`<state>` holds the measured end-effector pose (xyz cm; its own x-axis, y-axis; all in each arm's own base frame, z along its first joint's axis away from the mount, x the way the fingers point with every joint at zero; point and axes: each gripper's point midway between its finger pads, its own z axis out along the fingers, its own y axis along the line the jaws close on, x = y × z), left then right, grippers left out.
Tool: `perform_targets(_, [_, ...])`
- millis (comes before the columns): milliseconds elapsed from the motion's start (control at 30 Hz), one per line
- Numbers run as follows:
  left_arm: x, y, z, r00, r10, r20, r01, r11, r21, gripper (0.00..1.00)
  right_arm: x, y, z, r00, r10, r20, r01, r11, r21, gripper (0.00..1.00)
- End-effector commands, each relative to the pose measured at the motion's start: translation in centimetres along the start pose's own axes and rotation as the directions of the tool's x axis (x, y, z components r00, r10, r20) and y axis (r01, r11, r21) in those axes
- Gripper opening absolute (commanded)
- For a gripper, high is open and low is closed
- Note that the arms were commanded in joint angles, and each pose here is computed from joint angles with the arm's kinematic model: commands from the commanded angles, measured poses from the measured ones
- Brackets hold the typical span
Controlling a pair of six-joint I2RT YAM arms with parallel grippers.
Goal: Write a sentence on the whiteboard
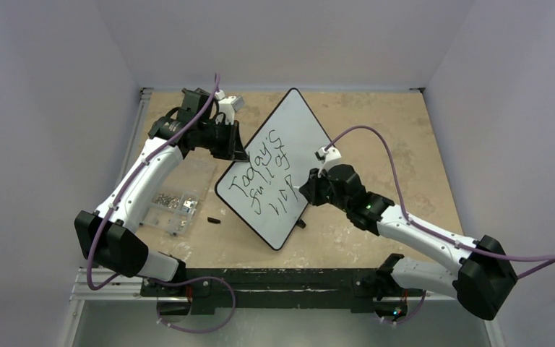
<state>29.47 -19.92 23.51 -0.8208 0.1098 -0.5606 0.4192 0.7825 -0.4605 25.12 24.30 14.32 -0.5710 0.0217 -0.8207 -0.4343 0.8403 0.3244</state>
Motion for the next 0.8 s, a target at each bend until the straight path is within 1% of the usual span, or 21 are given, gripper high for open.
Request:
perform_targets(0, [-1.3,2.6,-0.9,0.997,0.053,0.061,-0.043,0.988,-0.146,0.0,1.0,0.7,-0.2,0.999,-0.018,-0.039,0.016,0.999,-0.049,0.0])
perform_targets(200, [-1.3,2.6,-0.9,0.997,0.053,0.062,-0.044,0.988,-0.146,0.0,-0.6,1.3,-1.1,1.0,-0.009,0.003,0.009,0.998,-0.065,0.0])
perform_targets(333, [-1.3,2.5,-1.0,0.996,0.054,0.064,-0.045,0.989,-0.144,0.0,-2.4,1.0,-1.9,0.998,0.002,0.068,0.001,0.999,-0.036,0.0])
perform_targets(500, [-1.3,2.4,-1.0,0.996,0.056,0.063,-0.046,0.989,-0.142,0.0,-4.0,0.1,-2.1,0.992,-0.011,0.122,0.008,1.0,0.026,0.0])
perform_targets(767, [-1.3,2.4,-0.9,0.997,0.055,0.061,-0.046,0.989,-0.14,0.0,-4.7,-1.0,-1.3,0.99,-0.032,0.136,0.022,0.997,0.072,0.0])
